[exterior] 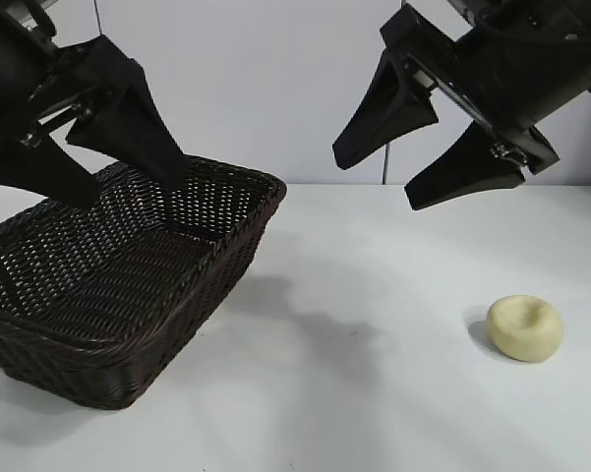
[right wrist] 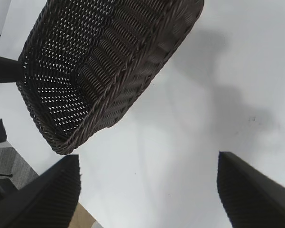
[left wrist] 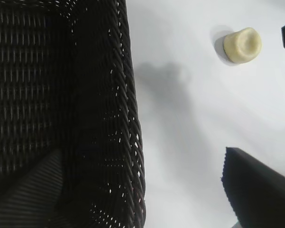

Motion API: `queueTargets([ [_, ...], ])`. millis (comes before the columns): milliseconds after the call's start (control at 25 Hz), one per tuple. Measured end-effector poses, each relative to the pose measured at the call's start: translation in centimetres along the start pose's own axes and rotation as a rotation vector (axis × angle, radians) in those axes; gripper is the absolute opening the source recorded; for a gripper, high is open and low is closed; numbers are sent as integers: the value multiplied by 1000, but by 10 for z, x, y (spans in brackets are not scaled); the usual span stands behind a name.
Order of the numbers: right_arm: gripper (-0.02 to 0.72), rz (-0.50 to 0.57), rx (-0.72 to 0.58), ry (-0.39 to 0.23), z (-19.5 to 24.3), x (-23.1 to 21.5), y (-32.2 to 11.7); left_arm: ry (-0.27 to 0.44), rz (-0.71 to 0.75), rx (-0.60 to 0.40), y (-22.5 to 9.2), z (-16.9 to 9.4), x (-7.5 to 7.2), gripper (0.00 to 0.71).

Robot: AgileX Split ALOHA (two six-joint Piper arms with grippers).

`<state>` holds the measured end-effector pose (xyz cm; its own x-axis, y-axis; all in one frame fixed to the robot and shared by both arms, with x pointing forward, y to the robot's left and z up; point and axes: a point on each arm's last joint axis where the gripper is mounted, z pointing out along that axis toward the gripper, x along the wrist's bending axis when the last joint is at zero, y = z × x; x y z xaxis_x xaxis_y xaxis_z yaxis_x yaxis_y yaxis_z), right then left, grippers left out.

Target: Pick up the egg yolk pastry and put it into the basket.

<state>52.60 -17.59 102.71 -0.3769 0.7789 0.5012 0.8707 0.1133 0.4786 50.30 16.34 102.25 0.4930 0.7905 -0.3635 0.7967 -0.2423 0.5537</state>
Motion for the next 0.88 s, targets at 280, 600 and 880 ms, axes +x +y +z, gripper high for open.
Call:
queueTargets([
  [280, 571, 0, -8, -5, 0, 0, 1, 24, -316, -36, 1, -20, -5, 658],
  [600, 571, 0, -10, -7, 0, -1, 1, 413, -718, 52, -18, -39, 25, 658],
  [880, 571, 0, -11, -7, 0, -1, 1, 491, -861, 48, -20, -29, 35, 658],
])
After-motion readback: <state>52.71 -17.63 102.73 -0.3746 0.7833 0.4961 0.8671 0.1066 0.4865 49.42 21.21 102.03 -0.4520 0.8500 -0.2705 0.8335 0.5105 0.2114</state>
